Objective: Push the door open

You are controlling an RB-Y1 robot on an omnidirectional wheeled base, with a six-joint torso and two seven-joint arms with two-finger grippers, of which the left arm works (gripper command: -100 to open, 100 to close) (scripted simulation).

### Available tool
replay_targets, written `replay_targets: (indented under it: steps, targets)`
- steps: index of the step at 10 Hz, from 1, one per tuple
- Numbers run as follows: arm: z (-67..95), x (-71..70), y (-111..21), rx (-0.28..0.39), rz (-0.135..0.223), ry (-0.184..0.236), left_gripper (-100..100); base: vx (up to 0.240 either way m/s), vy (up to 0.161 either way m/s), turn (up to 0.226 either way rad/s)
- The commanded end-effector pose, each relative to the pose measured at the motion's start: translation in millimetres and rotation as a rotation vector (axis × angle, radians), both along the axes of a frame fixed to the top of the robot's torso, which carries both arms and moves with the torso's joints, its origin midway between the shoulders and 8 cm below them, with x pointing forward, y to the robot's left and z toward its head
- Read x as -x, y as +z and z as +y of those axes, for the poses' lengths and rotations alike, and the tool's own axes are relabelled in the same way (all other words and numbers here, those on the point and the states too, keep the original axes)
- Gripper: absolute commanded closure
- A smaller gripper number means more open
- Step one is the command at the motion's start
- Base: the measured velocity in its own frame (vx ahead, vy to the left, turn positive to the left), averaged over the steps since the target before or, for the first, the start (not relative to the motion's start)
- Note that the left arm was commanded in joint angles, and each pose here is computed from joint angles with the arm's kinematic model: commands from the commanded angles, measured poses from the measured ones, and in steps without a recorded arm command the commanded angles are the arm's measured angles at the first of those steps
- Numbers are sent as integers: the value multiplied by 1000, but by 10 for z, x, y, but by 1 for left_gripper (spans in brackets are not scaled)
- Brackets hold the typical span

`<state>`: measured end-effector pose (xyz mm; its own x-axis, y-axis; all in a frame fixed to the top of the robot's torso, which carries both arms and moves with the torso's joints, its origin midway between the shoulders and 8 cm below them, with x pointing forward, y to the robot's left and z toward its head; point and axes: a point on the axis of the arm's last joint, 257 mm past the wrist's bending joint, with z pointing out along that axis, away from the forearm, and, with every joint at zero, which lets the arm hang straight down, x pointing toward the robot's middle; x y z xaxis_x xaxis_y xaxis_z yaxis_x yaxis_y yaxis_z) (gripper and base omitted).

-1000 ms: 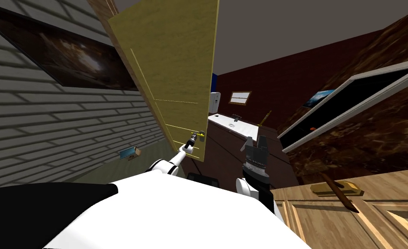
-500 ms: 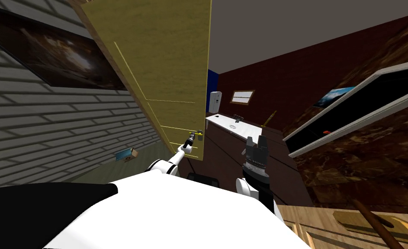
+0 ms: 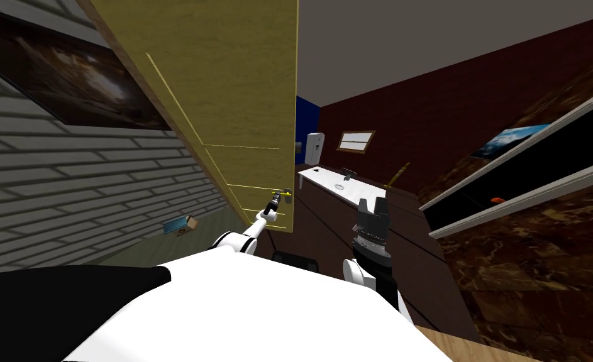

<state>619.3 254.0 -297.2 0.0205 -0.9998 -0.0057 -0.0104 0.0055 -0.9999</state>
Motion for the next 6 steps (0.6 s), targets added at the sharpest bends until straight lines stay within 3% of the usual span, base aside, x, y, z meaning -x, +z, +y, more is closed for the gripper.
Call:
replay_targets:
  steps: [1, 2, 6]
  targets:
    - [170, 5, 43, -5, -9, 26, 100, 153, -140, 83]
    - [170, 5, 43, -5, -9, 26, 100, 91, -68, 31]
    - [487, 35, 44, -3, -10, 85, 100, 161, -126, 78]
